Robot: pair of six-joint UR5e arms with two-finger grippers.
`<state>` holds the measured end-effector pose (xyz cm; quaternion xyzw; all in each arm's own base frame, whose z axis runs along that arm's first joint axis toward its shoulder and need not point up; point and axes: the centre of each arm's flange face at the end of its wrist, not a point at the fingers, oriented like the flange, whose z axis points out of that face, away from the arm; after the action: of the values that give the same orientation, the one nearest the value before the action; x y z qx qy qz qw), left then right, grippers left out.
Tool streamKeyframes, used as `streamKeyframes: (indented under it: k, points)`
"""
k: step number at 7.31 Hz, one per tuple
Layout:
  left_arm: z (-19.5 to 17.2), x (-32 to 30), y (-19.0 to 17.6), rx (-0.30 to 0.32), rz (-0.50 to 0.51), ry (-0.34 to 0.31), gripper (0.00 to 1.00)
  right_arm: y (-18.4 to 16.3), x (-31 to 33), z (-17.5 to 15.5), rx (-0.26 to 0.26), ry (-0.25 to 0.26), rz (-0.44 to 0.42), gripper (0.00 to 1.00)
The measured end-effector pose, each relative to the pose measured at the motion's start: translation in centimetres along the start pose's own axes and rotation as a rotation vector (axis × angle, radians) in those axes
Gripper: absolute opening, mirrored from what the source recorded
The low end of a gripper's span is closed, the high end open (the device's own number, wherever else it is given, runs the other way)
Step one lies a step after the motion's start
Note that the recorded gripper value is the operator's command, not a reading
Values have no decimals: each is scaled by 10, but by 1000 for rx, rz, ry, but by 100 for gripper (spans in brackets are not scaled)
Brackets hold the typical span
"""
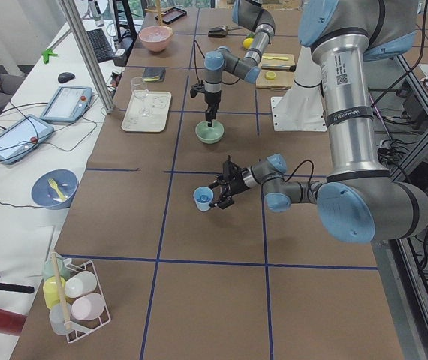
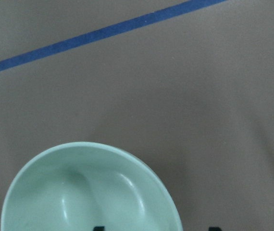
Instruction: Pour ice into bowl
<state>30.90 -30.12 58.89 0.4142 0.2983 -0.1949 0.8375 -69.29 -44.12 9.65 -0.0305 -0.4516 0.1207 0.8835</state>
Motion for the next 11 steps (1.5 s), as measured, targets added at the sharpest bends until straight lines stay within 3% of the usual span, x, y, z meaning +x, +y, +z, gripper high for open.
streamKeyframes:
  k: [4,7,8,9,10,11]
  points:
    - [28,7,19,51,-26,-26,100,-23,7,-10,9,6,16,100]
    - [32,0,22,57,-16,-39,95,-26,24,-30,6,70,3,100]
    - [32,0,23,58,-14,-41,76,-26,40,-35,6,83,-12,100]
    - [33,0,23,58,-14,-41,43,-28,60,-39,9,87,-22,100]
    - [34,0,23,59,-13,-42,0,-31,82,-42,14,88,-33,100]
    - [35,-1,22,61,-13,-44,0,-34,108,-45,17,88,-44,100]
